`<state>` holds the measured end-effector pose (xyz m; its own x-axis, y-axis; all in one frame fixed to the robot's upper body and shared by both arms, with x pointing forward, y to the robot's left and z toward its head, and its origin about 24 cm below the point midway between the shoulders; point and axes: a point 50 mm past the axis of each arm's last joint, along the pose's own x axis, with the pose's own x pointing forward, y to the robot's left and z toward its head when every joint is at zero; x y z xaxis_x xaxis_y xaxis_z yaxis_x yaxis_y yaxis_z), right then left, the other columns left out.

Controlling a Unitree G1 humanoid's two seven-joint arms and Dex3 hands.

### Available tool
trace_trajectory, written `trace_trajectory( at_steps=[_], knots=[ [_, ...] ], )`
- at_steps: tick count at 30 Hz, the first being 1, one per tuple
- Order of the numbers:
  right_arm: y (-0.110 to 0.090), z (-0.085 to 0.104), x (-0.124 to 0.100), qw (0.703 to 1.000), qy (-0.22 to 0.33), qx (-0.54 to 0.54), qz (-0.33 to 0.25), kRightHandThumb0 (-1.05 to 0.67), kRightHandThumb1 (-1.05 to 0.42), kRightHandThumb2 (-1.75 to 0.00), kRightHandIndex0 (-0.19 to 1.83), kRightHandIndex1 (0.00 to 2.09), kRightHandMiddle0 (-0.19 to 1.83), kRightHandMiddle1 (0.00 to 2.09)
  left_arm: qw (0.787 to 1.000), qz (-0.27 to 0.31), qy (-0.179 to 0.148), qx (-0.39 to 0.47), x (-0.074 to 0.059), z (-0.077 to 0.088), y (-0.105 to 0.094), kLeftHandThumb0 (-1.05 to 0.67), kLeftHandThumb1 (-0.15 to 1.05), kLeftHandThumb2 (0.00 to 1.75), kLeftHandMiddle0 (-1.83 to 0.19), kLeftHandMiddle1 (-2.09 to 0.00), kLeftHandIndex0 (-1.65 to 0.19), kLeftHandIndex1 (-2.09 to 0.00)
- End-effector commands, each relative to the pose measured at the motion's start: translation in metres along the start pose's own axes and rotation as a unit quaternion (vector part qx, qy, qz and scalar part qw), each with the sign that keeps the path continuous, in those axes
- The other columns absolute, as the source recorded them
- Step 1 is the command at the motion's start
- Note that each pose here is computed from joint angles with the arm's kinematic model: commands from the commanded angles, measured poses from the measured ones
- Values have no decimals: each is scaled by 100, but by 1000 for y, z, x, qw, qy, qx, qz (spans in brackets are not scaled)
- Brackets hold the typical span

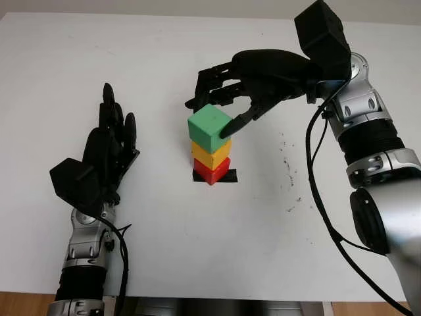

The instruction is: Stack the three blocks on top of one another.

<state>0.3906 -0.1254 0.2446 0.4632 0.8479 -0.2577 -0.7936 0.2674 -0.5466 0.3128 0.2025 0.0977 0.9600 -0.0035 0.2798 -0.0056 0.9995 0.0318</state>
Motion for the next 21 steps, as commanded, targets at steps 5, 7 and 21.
trace_trajectory(
  at_steps=[5, 7, 21],
  knots=[
    [-4, 2, -5, 1000, 5, -3, -8, -47, -96, -5, 31, 4, 41, 166, 1000, 5, 10, 0, -6, -5, 2, -65, 105, 64, 19, 0, 19, 0],
    [-4, 2, -5, 1000, 7, -4, -8, -48, -96, -5, 31, 4, 40, 165, 1000, 4, 10, 1, -6, -5, 2, -65, 105, 63, 19, 0, 19, 0],
    [-2, -2, -5, 999, 49, -5, -4, -46, -88, -4, 29, 3, 25, 142, 1000, 3, 11, 1, -6, -4, 4, -64, 105, 65, 19, 0, 19, 0]
  ],
)
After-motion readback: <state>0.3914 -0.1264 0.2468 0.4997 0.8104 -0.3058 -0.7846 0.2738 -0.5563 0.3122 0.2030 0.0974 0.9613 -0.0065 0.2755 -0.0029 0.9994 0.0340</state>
